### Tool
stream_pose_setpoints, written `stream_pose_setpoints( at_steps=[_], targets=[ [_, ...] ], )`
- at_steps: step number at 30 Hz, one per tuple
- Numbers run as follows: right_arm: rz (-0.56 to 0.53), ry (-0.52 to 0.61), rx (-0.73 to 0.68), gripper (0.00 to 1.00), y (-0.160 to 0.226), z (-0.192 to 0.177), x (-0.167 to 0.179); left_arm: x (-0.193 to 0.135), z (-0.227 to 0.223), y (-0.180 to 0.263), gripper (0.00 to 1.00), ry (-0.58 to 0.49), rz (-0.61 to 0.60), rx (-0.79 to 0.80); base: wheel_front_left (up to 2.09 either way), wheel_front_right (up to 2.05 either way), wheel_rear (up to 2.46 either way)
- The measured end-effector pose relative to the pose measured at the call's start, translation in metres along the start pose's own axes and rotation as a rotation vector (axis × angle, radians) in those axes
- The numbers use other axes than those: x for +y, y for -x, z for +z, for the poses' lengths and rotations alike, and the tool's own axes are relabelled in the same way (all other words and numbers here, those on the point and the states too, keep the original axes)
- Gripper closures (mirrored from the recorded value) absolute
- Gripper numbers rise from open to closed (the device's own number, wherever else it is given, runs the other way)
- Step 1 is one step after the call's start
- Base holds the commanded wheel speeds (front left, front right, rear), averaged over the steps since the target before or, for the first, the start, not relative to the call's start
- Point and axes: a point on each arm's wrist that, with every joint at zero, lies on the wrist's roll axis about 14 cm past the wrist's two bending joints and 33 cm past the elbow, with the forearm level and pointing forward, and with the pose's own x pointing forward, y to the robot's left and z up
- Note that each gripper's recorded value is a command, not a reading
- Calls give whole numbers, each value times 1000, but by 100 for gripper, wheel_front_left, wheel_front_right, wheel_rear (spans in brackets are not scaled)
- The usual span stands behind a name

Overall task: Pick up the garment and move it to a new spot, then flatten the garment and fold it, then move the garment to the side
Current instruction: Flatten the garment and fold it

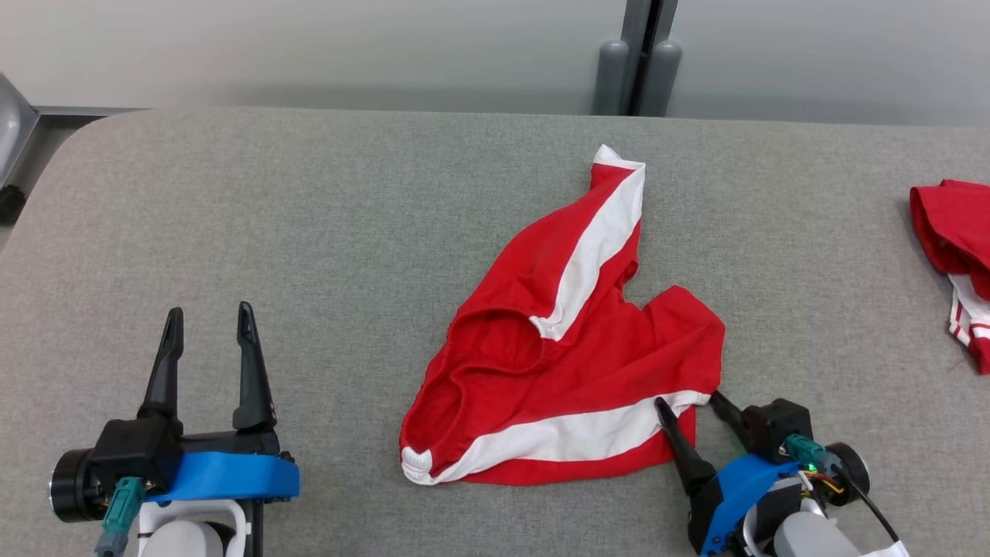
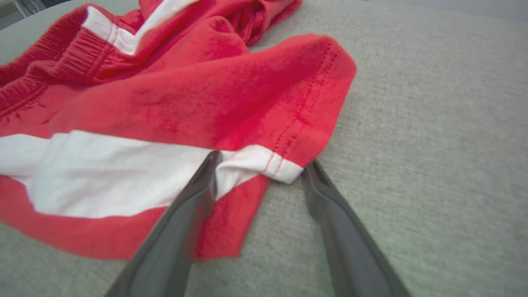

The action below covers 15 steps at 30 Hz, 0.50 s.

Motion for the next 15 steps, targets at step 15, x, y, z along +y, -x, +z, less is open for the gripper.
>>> stream_pose_setpoints(
  at_steps=[15],
  targets=[
    [-142,-23,-149,100,47,27,-42,-23,9,0,0,28,-59,-28,0,0,0]
  ],
)
